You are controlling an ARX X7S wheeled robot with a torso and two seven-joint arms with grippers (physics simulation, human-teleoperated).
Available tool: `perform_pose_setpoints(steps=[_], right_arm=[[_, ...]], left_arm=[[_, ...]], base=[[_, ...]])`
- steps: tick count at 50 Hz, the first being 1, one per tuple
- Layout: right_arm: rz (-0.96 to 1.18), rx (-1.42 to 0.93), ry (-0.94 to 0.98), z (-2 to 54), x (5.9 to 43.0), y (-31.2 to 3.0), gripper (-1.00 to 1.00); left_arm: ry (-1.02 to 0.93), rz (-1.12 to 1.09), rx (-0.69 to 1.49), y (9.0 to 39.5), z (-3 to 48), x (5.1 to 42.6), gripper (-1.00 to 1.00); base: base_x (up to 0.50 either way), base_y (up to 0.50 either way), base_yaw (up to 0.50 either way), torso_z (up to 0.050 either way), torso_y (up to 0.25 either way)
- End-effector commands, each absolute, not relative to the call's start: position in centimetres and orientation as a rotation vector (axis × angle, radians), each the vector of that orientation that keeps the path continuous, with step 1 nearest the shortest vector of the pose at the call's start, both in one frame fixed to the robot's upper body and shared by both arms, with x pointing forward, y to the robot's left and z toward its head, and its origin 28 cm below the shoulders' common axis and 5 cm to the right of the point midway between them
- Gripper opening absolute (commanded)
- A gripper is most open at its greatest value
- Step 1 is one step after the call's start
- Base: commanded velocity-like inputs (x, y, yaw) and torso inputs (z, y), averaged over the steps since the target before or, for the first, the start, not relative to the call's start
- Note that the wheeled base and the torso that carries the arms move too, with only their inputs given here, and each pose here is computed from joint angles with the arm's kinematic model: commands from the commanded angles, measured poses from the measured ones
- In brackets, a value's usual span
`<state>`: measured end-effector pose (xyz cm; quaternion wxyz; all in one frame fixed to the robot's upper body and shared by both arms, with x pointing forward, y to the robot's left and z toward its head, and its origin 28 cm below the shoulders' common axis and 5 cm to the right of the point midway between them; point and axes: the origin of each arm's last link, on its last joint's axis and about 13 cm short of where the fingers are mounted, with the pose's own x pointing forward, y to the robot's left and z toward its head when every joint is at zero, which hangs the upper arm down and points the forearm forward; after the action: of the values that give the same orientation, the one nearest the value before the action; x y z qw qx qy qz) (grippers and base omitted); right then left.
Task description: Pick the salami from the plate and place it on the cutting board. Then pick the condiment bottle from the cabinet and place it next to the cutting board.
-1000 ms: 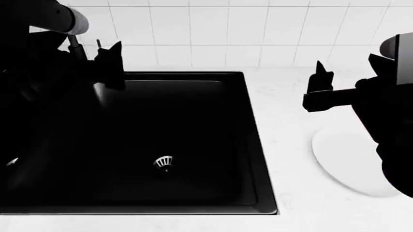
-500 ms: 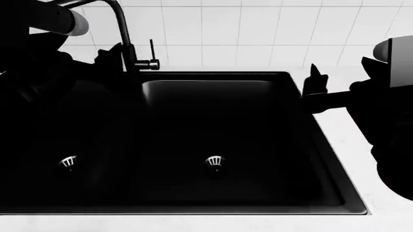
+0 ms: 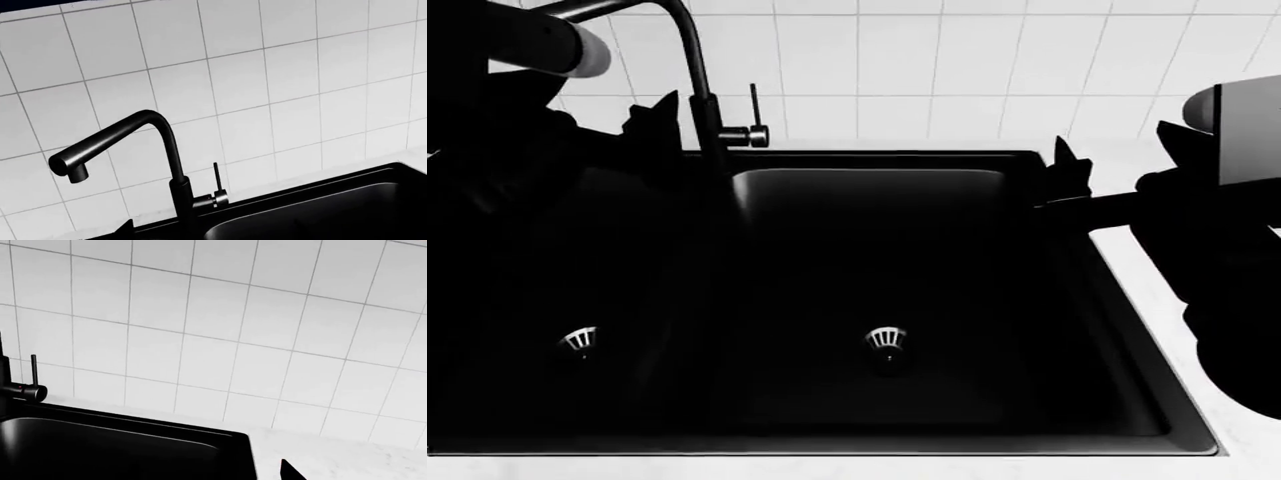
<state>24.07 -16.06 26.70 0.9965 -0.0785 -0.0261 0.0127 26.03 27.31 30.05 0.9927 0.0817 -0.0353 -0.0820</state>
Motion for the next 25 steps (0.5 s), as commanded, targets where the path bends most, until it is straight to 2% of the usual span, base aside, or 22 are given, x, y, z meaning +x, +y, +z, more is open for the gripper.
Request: perform_pose_setpoints(steps=[1, 9, 20, 25], right_arm=[[0.053, -0.148, -0.071, 26.8, 24.0, -15.9, 1.00], [0.051, -0.149, -0.062, 26.6, 24.1, -15.8, 1.00], [0.048, -0.153, -0.063, 26.9, 24.0, -15.8, 1.00], [0.048, -0.153, -0.062, 26.9, 24.0, -15.8, 1.00]], left_arm=[[-0.068, -0.165, 0.163, 27.3, 29.9, 26.1, 1.00], [-0.068, -0.164, 0.162, 27.3, 29.9, 26.0, 1.00], [-0.074, -0.168, 0.164, 27.4, 29.9, 25.8, 1.00], [-0.208, -0.140, 0.219, 27.4, 31.0, 24.2, 1.00]], base=[[0.46, 0.00, 0.00, 0.000, 0.000], [0.43, 0.00, 0.00, 0.000, 0.000], [0.00, 0.00, 0.00, 0.000, 0.001], [0.00, 0.00, 0.00, 0.000, 0.000]])
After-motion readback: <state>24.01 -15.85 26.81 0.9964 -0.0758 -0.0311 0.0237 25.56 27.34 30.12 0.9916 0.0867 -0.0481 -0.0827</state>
